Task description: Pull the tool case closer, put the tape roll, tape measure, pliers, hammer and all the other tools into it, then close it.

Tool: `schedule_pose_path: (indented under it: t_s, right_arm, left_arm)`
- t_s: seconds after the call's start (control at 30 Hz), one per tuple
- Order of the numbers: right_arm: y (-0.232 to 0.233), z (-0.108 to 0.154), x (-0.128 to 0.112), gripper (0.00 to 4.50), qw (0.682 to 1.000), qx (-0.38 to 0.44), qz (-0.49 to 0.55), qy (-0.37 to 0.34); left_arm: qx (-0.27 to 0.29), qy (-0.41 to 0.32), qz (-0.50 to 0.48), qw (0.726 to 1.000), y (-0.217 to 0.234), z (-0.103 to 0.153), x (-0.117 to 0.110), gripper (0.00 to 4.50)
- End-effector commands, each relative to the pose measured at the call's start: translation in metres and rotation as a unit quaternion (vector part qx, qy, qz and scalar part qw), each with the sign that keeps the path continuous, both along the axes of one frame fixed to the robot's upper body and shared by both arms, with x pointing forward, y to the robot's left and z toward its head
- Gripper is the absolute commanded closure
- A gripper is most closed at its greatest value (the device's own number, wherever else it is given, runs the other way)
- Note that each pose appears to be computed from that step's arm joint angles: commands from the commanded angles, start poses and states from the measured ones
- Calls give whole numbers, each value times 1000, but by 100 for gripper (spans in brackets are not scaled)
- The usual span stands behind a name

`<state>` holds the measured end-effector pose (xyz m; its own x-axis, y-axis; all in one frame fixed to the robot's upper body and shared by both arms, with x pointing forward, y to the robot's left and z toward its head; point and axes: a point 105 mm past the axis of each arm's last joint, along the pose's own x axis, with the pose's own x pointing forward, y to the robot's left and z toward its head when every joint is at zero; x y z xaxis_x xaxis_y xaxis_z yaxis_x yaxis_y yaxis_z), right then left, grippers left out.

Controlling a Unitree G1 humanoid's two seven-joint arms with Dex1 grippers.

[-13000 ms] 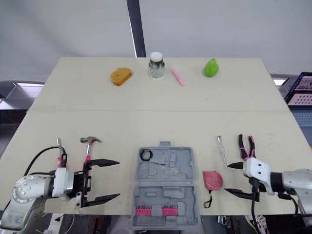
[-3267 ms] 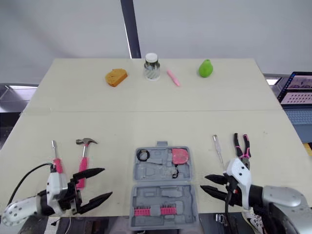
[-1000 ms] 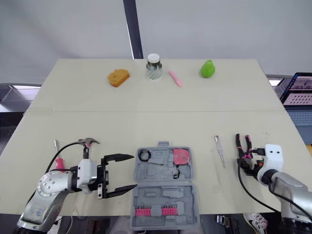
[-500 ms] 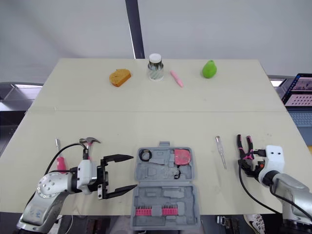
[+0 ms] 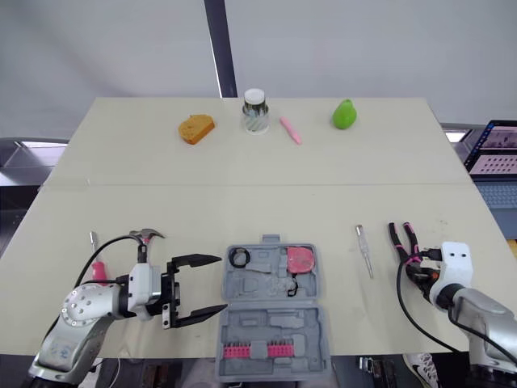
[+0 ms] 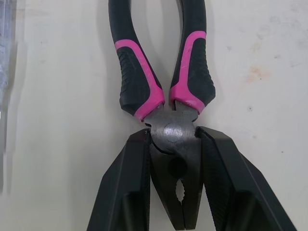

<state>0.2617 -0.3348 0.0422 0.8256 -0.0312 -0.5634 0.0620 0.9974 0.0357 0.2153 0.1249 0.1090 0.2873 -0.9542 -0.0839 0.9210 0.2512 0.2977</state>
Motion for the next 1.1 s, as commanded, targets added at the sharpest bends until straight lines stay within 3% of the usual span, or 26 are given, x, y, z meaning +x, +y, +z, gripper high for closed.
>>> schedule_pose_path:
  t_s: [0.03, 0.3, 0.43, 0.53, 0.9, 1.1]
  right_arm:
    - [-2, 4, -1, 353, 1000, 3, 0, -3]
    - [12, 62, 18, 353, 995, -33, 73, -56]
    - [47, 95, 20, 353, 977, -62, 193, -62]
    - [83, 111, 11, 353, 944, -85, 316, -32]
    - [156, 125, -13, 353, 813, -136, 562, 63]
    - [186, 116, -6, 353, 781, -157, 599, 86]
  left_arm:
    - [-4, -12, -9, 1000, -4, 3, 0, 0]
    - [-32, -7, 19, 999, 1, 8, 14, 0]
    - [-32, -13, 24, 999, 7, 15, 19, 0]
    - [-26, -16, 26, 999, 16, 22, 18, 0]
    - [15, -7, 17, 1000, 41, 27, -7, 0]
    - [17, 4, 53, 998, 54, 21, -12, 0]
